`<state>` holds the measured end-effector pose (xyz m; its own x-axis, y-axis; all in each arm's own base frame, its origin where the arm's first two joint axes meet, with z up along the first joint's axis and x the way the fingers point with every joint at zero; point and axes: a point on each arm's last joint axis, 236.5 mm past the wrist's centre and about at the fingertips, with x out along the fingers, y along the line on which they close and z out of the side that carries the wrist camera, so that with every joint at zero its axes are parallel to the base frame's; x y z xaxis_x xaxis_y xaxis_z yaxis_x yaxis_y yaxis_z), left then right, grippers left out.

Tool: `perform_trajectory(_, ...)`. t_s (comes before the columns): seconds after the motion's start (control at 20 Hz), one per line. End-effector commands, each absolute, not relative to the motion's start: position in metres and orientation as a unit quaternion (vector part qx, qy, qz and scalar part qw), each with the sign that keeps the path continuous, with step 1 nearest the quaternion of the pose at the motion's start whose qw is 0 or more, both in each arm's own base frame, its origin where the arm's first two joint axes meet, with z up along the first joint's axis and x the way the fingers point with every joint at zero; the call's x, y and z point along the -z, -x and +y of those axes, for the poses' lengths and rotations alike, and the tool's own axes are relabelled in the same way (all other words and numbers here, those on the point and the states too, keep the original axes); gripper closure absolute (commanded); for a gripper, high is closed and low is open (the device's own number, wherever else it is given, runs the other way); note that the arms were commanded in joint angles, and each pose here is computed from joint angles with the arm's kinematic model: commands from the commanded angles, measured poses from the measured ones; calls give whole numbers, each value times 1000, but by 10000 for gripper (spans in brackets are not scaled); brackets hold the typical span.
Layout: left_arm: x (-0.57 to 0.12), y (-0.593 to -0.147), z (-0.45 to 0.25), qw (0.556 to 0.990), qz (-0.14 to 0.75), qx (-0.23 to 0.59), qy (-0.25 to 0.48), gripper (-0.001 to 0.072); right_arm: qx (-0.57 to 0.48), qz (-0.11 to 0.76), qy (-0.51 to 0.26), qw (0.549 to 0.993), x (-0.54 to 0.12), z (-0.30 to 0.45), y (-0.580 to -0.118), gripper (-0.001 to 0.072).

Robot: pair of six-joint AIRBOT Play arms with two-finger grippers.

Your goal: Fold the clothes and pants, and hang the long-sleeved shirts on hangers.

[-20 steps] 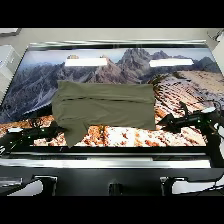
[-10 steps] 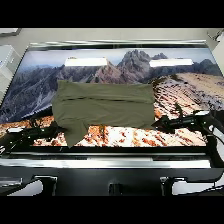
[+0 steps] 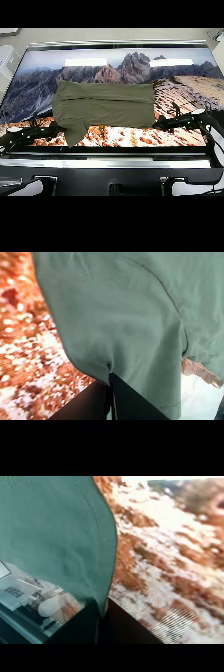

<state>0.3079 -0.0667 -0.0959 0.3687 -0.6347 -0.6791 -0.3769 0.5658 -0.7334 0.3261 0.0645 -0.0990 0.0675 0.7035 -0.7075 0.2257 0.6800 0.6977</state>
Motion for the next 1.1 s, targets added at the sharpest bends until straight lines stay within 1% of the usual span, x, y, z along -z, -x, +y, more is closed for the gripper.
perform_trajectory(0.0, 81, -313, -70, 694, 549, 118, 450, 692, -220, 652, -346, 638, 70, 74, -318, 682)
perform_trajectory(0.05, 73, -318, -70, 699, 544, 127, 446, 692, -226, 646, -341, 644, 60, 75, -318, 682)
perform_trajectory(0.2, 40, -345, -70, 723, 528, 159, 416, 693, -229, 617, -317, 683, 34, 74, -324, 683)
perform_trajectory(0.3, 20, -366, -66, 750, 526, 162, 366, 694, -215, 613, -292, 702, 26, 79, -327, 684)
perform_trajectory(0.4, -1, -388, -62, 779, 518, 158, 316, 694, -197, 619, -247, 719, 21, 89, -336, 684)
perform_trajectory(0.45, -13, -400, -59, 794, 508, 154, 298, 694, -186, 615, -216, 735, 17, 93, -346, 684)
perform_trajectory(0.55, -35, -424, -57, 816, 482, 153, 279, 694, -155, 576, -148, 788, -2, 98, -383, 684)
perform_trajectory(0.65, -46, -442, -55, 825, 469, 154, 275, 694, -103, 523, -118, 838, -27, 93, -425, 684)
perform_trajectory(0.75, -46, -459, -50, 828, 463, 150, 277, 695, -61, 513, -141, 845, -33, 83, -449, 684)
perform_trajectory(0.8, -45, -469, -47, 832, 457, 145, 278, 695, -46, 514, -137, 846, -30, 76, -459, 684)
perform_trajectory(1.05, -26, -518, -34, 834, 454, 137, 283, 694, -37, 523, -142, 840, -6, 78, -500, 684)
